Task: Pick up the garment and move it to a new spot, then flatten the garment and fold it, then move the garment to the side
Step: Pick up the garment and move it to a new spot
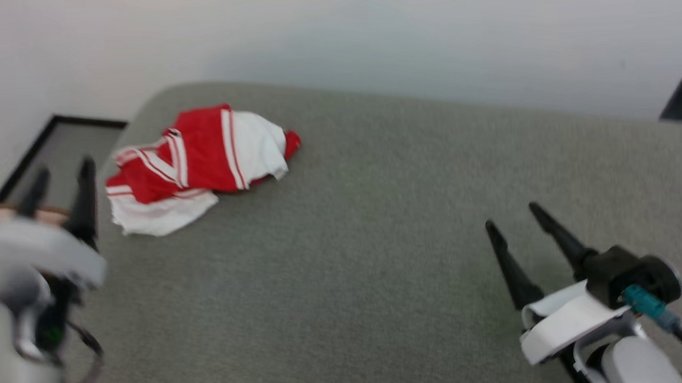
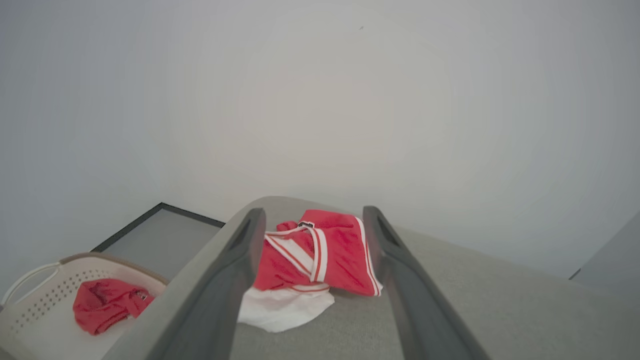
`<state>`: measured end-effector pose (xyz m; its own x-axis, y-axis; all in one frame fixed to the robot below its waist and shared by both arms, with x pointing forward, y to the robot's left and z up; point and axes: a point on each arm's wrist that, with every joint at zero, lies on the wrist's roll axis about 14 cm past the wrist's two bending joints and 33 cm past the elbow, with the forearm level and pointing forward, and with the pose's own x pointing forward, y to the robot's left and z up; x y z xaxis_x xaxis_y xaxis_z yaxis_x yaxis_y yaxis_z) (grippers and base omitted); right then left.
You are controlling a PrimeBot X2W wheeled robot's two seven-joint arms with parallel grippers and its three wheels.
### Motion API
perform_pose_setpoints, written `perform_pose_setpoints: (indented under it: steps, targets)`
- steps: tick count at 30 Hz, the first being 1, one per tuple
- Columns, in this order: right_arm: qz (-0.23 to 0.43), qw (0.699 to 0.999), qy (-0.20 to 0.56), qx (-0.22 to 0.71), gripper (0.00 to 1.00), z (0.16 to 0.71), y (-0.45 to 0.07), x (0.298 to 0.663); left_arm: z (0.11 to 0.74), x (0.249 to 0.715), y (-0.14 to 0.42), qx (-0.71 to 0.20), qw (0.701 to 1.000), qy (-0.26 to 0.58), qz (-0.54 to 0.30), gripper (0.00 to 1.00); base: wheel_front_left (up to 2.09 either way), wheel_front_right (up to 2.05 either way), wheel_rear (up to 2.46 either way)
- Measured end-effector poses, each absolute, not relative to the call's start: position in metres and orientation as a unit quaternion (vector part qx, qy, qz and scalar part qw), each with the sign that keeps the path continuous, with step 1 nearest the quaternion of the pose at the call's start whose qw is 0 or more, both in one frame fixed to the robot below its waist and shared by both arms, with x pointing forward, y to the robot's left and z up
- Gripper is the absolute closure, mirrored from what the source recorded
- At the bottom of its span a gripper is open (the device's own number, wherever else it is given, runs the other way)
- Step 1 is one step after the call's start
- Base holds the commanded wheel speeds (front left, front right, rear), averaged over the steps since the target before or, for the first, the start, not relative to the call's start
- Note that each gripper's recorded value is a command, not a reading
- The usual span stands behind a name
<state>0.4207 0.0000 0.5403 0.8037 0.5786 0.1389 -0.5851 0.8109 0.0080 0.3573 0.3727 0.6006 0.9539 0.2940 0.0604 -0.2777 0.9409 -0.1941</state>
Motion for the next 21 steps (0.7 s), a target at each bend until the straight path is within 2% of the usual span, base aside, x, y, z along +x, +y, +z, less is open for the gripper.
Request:
perform_pose_setpoints:
  steps: [11,21]
  targets:
    - [0.286,0.957,-0.043,0.022,0.0,0.516,-0.025,0.461,0.581,0.458,0.381,-0.101,0.983,0.109,0.11,0.0,0.0,0.0,0.0]
    - [0.265,0.964,-0.013,0.026,0.0,0.484,-0.045,0.485,0.497,0.51,0.382,-0.107,0.941,0.299,0.116,0.0,0.0,0.0,0.0]
